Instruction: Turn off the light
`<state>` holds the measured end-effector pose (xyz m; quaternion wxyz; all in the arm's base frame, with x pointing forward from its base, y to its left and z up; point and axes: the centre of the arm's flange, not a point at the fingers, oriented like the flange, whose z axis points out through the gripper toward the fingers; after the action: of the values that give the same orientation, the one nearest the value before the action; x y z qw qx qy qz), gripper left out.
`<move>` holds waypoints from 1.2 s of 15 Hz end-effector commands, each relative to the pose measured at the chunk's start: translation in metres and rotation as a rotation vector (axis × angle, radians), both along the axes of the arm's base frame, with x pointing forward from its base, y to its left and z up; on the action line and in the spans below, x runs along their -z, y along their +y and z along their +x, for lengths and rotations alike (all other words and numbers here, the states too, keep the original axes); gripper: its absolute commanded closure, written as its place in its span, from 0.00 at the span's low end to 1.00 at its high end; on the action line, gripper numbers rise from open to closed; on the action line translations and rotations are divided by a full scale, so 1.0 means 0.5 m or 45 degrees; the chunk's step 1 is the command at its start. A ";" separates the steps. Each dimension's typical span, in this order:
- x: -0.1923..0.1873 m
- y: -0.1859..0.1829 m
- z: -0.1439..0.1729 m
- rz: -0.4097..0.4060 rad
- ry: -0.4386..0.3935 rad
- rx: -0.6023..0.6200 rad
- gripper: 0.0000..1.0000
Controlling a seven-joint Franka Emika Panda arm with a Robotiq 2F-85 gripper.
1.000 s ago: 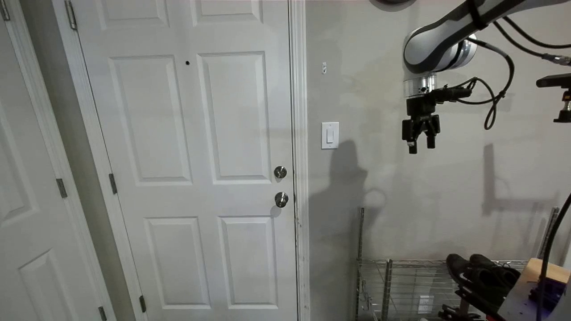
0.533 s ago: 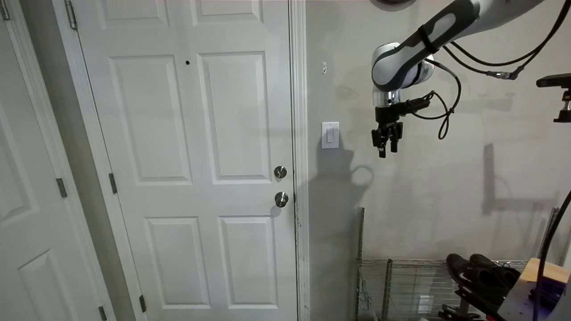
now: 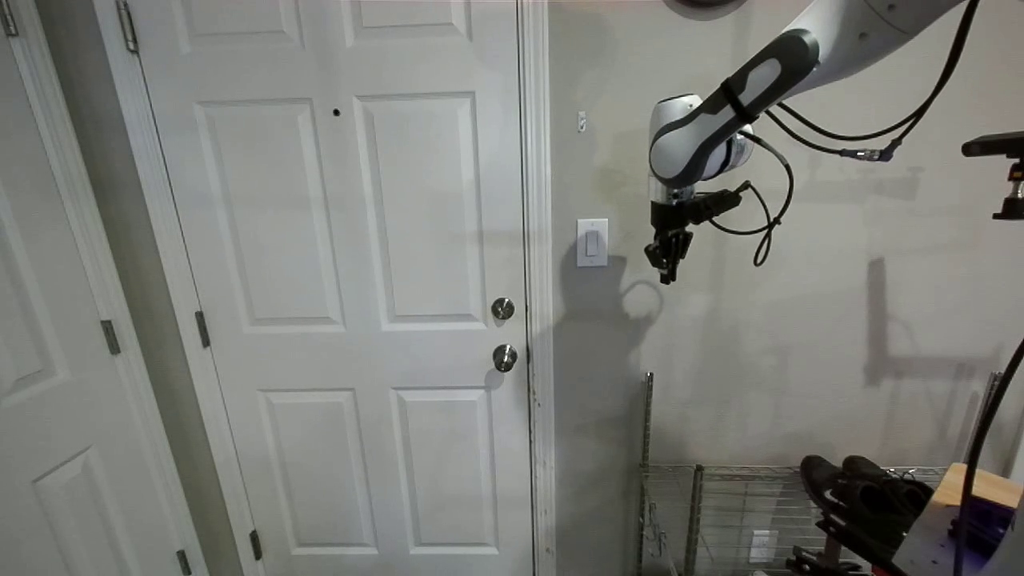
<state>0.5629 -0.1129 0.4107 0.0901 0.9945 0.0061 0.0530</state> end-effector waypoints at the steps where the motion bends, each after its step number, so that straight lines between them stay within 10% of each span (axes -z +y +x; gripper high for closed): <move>1: 0.017 0.000 0.027 -0.090 -0.101 -0.071 0.98; 18: 0.018 0.004 0.065 -0.208 -0.289 -0.209 0.96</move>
<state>0.5956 -0.1110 0.4017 0.1662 0.9676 0.0816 0.1717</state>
